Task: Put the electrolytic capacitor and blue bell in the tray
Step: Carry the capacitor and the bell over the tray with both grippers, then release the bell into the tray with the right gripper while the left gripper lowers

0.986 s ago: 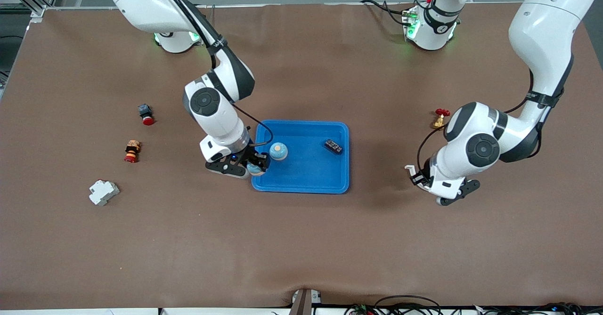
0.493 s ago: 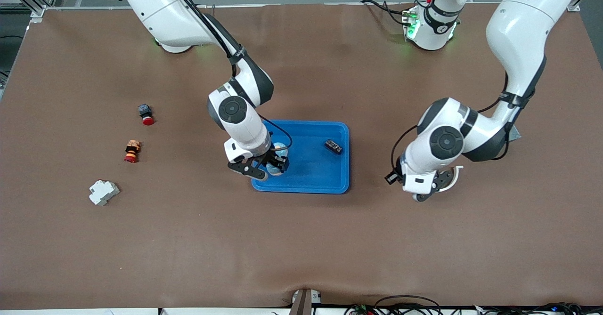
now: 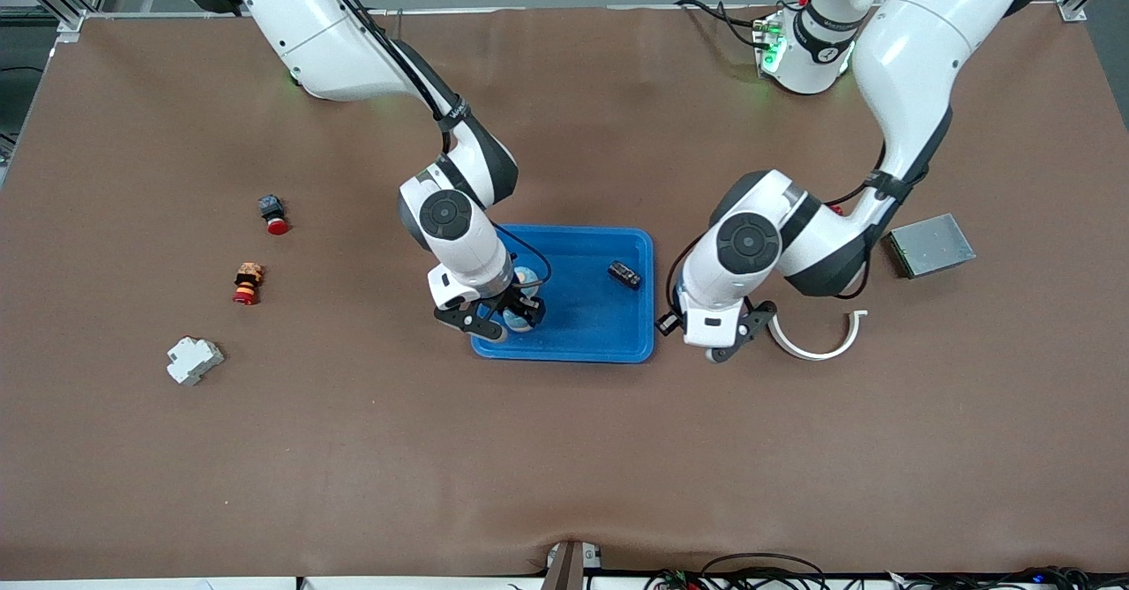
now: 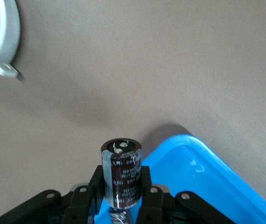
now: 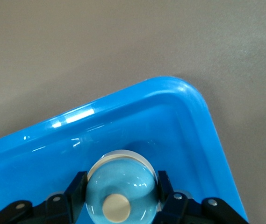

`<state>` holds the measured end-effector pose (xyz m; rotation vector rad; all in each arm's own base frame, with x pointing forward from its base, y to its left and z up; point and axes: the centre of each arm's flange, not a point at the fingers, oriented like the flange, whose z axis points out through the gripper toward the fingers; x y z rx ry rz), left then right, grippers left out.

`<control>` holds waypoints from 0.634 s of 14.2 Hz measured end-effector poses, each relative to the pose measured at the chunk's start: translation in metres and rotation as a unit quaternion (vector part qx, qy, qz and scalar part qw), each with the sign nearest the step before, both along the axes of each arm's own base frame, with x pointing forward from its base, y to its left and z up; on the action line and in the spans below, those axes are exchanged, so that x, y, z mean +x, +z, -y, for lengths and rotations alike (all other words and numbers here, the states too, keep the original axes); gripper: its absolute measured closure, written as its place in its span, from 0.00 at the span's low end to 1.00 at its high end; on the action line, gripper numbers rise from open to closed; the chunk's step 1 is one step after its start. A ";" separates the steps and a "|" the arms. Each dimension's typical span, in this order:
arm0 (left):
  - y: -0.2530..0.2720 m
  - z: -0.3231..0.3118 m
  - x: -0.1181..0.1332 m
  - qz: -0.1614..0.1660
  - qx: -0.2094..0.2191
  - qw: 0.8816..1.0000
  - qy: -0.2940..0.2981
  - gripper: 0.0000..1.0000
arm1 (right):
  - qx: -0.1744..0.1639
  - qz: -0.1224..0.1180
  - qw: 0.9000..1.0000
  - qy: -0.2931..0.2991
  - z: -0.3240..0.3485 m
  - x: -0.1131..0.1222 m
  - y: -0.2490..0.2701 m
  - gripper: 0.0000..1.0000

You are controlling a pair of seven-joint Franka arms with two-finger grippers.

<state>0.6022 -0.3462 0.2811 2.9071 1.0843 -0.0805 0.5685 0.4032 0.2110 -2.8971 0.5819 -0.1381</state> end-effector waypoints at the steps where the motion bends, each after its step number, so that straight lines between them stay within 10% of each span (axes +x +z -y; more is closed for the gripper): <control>1: -0.005 0.007 -0.001 0.000 0.004 1.000 0.002 0.66 | -0.003 0.001 1.000 0.001 0.001 0.001 -0.003 0.34; 9: -0.043 0.062 -0.021 0.005 0.029 1.000 0.008 0.66 | -0.013 0.011 1.000 0.001 0.011 0.010 -0.024 0.34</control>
